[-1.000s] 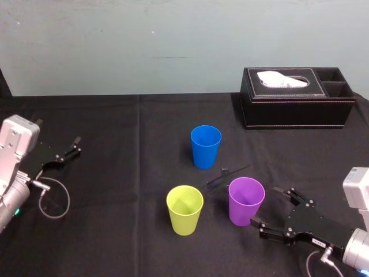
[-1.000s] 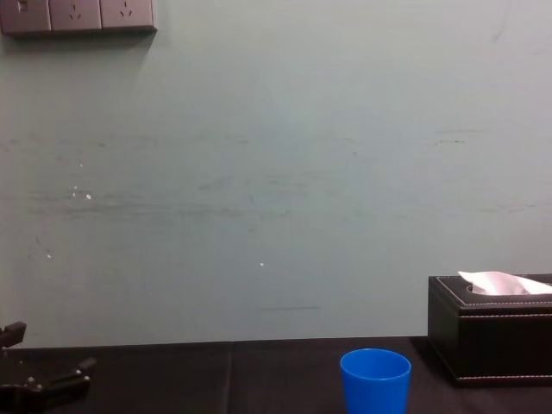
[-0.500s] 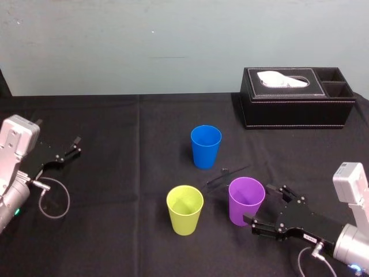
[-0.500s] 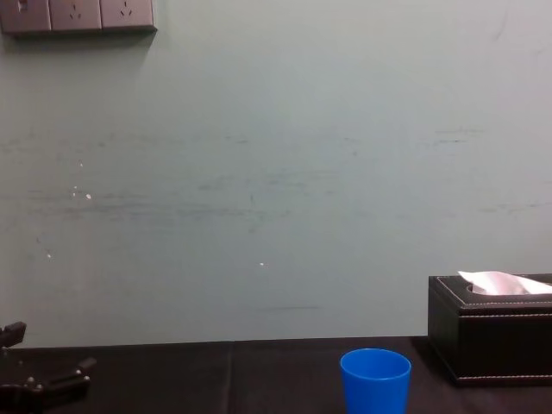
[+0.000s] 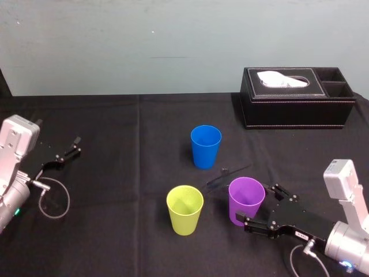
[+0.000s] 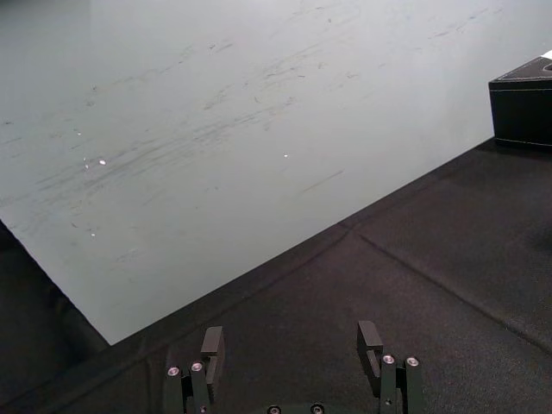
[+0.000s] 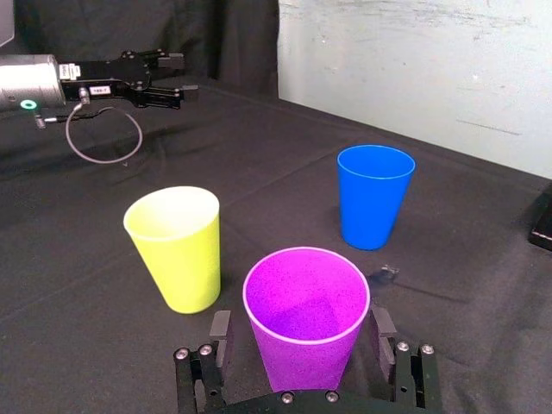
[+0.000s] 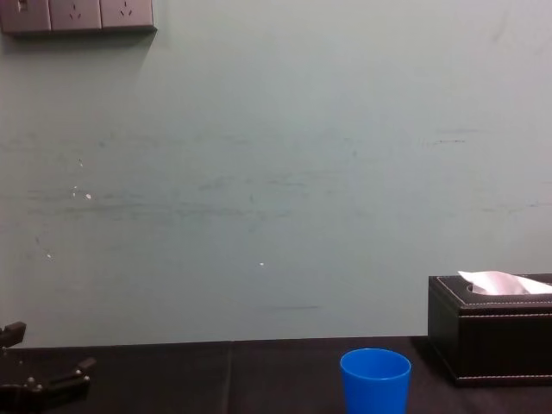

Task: Stack the three plastic cups sequentially using one hand.

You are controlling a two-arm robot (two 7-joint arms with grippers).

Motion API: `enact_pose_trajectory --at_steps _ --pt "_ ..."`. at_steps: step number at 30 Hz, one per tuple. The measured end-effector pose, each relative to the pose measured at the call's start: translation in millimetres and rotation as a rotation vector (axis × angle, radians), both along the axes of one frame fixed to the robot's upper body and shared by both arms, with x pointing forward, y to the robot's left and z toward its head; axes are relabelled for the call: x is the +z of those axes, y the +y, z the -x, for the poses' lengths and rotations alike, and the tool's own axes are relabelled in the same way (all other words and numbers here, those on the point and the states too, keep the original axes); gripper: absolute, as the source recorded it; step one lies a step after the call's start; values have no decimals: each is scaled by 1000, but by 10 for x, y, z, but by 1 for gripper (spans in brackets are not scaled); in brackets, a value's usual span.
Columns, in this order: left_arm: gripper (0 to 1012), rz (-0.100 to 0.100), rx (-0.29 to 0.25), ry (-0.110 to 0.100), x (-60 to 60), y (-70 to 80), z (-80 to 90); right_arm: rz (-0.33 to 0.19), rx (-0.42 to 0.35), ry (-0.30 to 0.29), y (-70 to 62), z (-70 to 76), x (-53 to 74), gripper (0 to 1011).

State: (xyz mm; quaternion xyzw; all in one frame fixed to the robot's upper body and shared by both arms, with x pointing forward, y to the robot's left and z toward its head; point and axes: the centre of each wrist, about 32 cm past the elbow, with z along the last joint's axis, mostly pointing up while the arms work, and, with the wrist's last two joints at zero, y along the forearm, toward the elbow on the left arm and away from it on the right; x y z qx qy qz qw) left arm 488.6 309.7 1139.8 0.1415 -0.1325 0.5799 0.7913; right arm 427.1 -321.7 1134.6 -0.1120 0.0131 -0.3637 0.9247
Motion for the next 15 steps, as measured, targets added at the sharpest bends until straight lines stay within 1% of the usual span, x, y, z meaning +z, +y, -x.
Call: enact_pose_trajectory --at_steps 15 --pt "1010 0 0 0 0 0 0 2 -13 4 98 -94 -49 1000"
